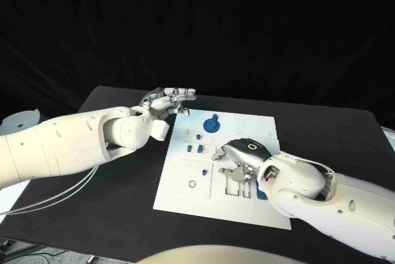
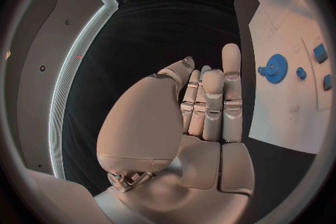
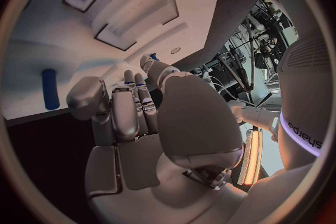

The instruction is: Assemble the parts on the task board

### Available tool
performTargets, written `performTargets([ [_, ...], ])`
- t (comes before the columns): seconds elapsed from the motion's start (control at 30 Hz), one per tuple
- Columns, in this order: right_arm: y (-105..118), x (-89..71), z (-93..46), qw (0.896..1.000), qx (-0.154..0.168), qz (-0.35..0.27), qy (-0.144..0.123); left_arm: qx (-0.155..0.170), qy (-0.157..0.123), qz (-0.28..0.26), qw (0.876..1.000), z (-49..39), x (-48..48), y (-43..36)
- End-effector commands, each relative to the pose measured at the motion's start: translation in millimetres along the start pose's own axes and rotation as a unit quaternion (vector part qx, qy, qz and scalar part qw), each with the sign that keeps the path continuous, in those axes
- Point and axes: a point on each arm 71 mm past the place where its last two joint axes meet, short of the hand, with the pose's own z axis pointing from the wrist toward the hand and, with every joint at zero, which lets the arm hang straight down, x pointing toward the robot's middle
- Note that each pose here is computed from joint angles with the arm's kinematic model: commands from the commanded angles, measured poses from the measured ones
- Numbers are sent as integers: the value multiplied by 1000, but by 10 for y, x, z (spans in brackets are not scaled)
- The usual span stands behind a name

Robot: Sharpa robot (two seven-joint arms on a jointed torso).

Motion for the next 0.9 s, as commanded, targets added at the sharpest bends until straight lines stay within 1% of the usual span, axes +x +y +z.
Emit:
performTargets([
  [0.03, -130, -133, -73, 1000, 24, 2, -14, 2, 11, -2, 1000, -2, 21, -8],
  [0.1, -223, -195, -120, 999, 38, -4, -12, 2, 11, -2, 1000, -4, 19, -8],
  [0.27, -551, -359, -320, 996, 89, -27, -2, 3, 11, -2, 1000, -12, 16, -11],
  [0.4, -687, -388, -396, 993, 109, -37, 5, 3, 11, -2, 1000, -15, 10, -13],
  [0.6, -741, -386, -405, 992, 116, -43, 9, 2, 14, -3, 1000, -7, 24, -9],
  [0.9, -715, -355, -340, 993, 107, -42, 15, 1, 15, -3, 1000, -2, 22, -5],
])
